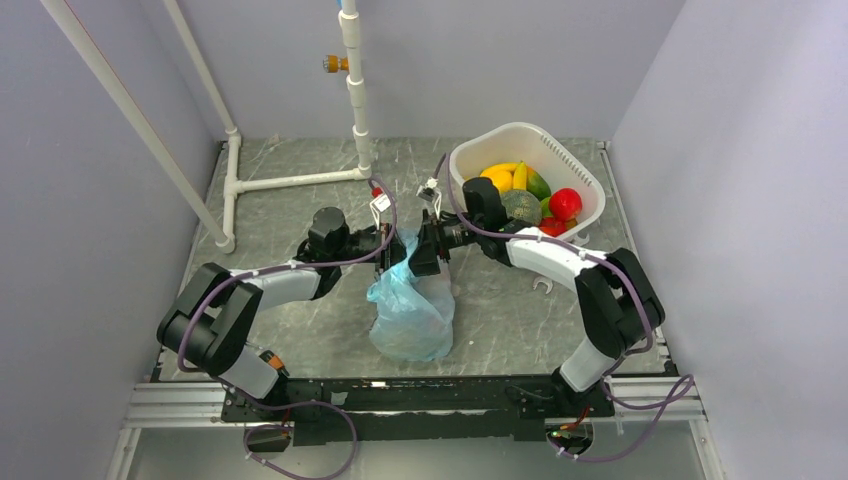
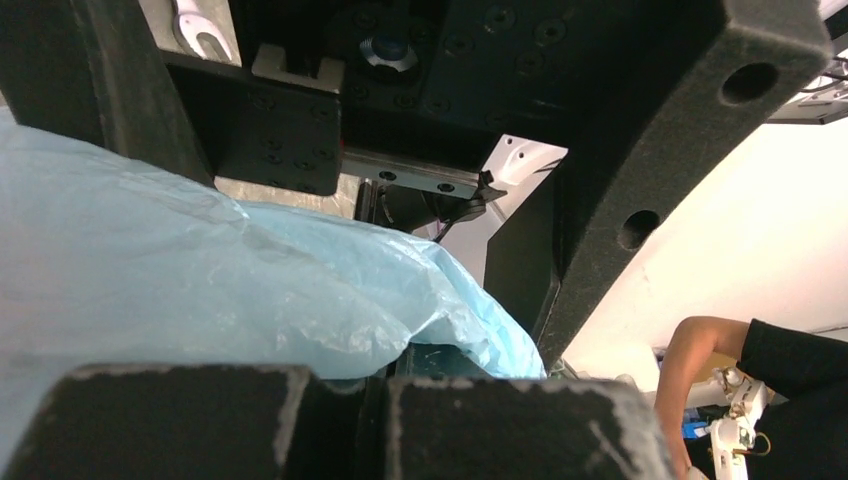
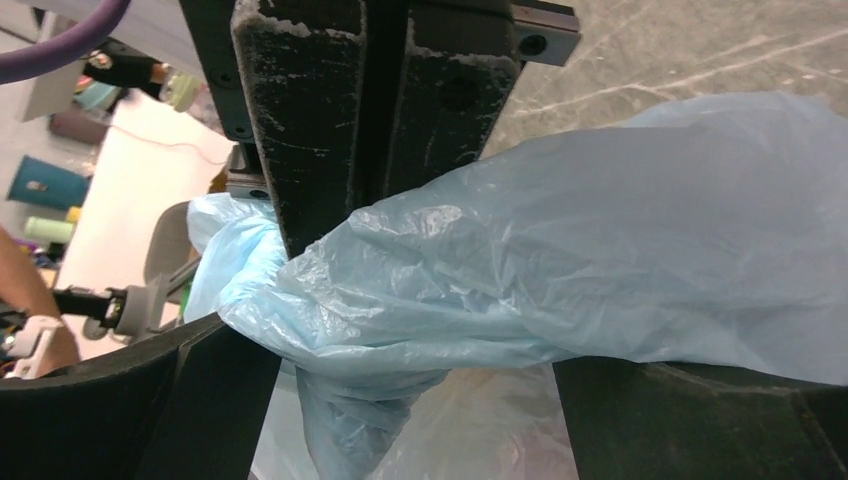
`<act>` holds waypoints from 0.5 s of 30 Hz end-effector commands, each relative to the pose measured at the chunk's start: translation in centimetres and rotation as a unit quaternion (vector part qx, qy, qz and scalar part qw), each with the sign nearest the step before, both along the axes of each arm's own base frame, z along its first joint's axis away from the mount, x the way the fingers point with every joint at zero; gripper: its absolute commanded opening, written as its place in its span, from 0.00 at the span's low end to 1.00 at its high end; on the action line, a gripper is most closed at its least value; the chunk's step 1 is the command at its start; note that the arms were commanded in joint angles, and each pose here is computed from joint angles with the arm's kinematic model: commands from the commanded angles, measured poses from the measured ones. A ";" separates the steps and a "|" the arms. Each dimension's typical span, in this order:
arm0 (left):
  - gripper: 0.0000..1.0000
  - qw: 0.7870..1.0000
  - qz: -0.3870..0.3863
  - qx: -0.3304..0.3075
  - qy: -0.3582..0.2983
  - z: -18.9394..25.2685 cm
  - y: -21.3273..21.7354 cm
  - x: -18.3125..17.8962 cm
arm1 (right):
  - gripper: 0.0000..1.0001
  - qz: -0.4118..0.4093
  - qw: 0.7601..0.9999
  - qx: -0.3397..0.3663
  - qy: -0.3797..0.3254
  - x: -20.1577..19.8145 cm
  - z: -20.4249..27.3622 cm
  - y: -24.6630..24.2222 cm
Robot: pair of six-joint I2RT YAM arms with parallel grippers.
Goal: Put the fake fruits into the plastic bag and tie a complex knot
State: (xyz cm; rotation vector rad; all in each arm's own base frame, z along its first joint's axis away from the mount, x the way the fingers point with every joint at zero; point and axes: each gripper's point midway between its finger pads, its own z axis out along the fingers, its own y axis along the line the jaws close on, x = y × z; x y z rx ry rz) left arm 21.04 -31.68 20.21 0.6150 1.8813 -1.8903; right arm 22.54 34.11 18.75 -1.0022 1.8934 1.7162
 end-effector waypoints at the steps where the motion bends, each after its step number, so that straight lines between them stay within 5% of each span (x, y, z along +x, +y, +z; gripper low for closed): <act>1: 0.00 0.999 -0.004 -0.022 -0.042 1.8 -0.1 -0.3 | 0.99 -0.032 0.996 -0.015 -0.078 1.1 2.5 -0.9; 10: 0.00 0.999 -0.003 -0.024 -0.039 1.8 -0.1 0.4 | 0.97 -0.092 0.993 -0.064 -0.027 0.2 2.3 -6.8; 15: 0.00 0.999 -0.004 -0.030 -0.044 2.3 -0.2 0.5 | 0.53 -0.107 0.991 -0.078 -0.012 -0.3 0.9 -7.7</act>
